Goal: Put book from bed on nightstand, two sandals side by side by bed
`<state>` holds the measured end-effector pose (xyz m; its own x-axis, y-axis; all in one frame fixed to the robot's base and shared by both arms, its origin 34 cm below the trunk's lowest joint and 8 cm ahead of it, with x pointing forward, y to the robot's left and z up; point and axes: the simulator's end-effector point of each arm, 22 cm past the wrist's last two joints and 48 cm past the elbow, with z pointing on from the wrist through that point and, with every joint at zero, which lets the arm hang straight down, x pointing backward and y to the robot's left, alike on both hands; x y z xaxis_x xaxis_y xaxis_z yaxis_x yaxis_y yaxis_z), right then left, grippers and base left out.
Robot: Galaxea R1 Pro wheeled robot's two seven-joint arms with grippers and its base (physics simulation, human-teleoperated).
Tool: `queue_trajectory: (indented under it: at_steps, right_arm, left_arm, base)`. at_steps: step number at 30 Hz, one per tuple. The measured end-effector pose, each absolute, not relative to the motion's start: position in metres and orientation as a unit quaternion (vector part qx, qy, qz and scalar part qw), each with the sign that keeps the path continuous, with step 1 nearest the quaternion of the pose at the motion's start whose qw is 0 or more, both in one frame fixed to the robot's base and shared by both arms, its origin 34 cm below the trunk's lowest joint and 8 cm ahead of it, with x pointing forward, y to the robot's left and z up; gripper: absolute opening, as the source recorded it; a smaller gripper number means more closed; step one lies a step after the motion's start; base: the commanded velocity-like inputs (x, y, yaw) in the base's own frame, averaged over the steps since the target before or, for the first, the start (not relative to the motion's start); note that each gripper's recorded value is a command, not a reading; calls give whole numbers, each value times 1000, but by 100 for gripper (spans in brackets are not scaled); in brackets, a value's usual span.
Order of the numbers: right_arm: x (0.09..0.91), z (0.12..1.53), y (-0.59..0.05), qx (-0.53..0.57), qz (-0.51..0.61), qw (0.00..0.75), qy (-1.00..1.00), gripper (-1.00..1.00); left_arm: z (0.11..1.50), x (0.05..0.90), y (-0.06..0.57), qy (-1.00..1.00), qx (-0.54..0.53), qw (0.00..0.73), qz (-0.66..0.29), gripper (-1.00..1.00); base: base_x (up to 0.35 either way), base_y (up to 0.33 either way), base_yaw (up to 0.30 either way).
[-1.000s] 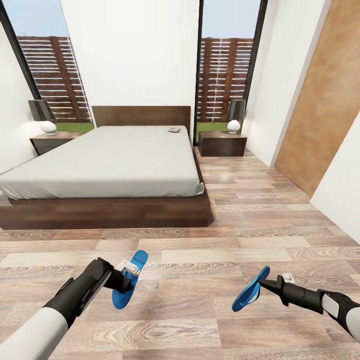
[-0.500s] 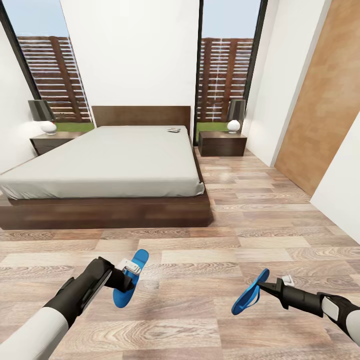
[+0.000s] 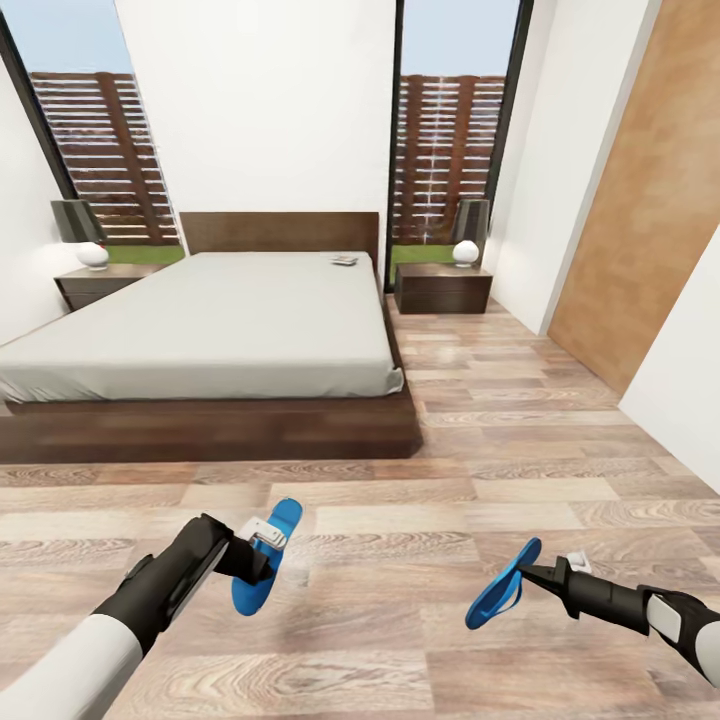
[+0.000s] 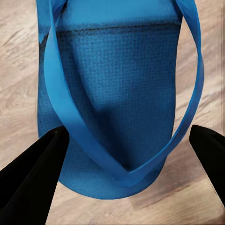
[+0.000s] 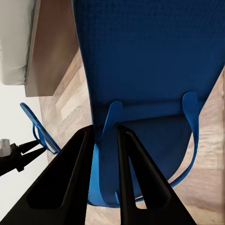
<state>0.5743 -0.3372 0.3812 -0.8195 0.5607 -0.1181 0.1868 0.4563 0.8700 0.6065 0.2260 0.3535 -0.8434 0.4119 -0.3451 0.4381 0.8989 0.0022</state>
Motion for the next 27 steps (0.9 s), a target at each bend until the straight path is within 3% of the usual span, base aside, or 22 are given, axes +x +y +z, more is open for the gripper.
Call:
queue_trajectory:
  at_steps: [27]
  right_arm:
    - [576,376,-341,209,451,215,841,-100]
  left_arm:
    - [354,606,224,959,222,171,-40,-100]
  base:
    - [165,-178,0]
